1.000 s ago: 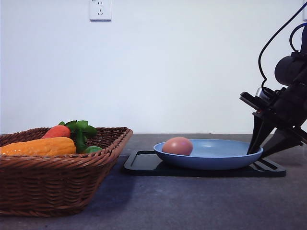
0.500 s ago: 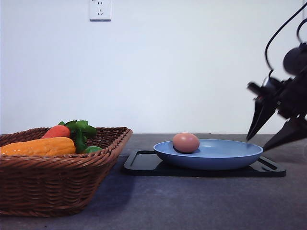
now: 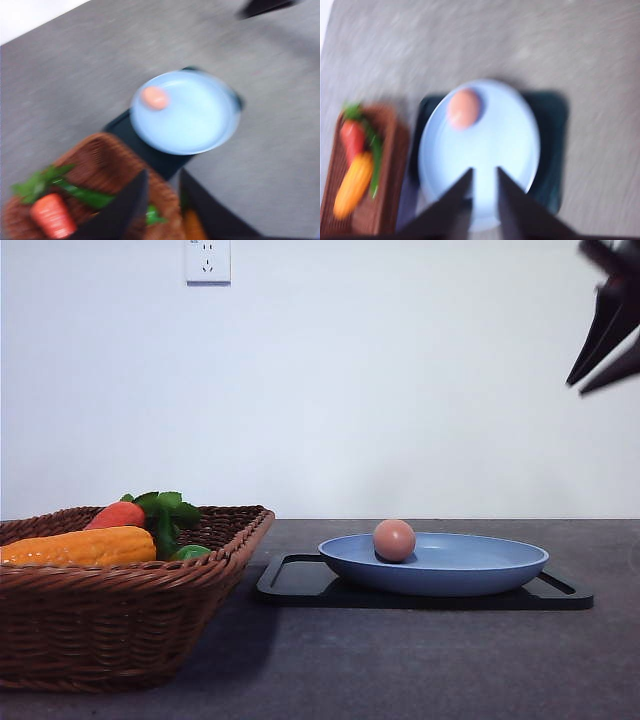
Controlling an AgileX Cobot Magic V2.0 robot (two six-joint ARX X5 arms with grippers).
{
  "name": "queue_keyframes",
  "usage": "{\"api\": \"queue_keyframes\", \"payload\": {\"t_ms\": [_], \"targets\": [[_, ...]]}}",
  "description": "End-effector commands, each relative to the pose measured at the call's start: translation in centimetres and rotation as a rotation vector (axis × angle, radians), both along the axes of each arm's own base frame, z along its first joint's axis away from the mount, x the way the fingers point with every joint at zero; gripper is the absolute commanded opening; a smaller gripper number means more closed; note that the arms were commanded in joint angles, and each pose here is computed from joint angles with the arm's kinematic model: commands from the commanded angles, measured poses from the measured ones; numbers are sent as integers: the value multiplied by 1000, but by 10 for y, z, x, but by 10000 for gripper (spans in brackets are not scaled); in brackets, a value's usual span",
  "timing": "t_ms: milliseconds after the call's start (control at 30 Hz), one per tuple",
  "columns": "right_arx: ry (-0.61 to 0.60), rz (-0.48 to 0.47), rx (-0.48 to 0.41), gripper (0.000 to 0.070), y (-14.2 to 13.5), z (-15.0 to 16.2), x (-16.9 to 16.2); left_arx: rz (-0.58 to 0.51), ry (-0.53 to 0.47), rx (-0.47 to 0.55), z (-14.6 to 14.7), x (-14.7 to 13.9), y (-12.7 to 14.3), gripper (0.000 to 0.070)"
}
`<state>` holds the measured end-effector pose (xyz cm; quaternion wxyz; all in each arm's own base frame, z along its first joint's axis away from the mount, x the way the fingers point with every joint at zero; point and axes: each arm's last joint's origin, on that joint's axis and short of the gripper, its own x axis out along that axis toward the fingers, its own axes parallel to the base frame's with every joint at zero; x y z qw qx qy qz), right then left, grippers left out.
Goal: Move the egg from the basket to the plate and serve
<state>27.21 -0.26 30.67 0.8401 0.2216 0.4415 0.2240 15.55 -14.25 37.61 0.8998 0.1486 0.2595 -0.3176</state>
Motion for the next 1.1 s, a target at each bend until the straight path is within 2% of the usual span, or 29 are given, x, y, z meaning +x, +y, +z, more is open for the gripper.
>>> {"api": "queue_keyframes", "payload": {"t_ms": [0,133,233,367,567,900,1067], "targets": [[-48,43,-60,0,8,10,-6,33,-32,67,-2,12,0,0],[-129,40,-244,0,29,29,-31,178,17,100,-13,42,17,0],[-200,8,-382,0,42,40,-50,280,60,77,-21,58,37,0],[-324,-25,-473,0,56,46,-71,390,65,8,-36,65,61,0],[-498,-60,-476,0,65,26,-94,495,8,-99,-69,47,84,0],[-725,-122,-379,0,63,-57,-112,523,-128,-333,-113,-13,99,0],[-720,-123,-372,0,62,-77,-116,504,-222,-399,-113,-35,105,0]]}}
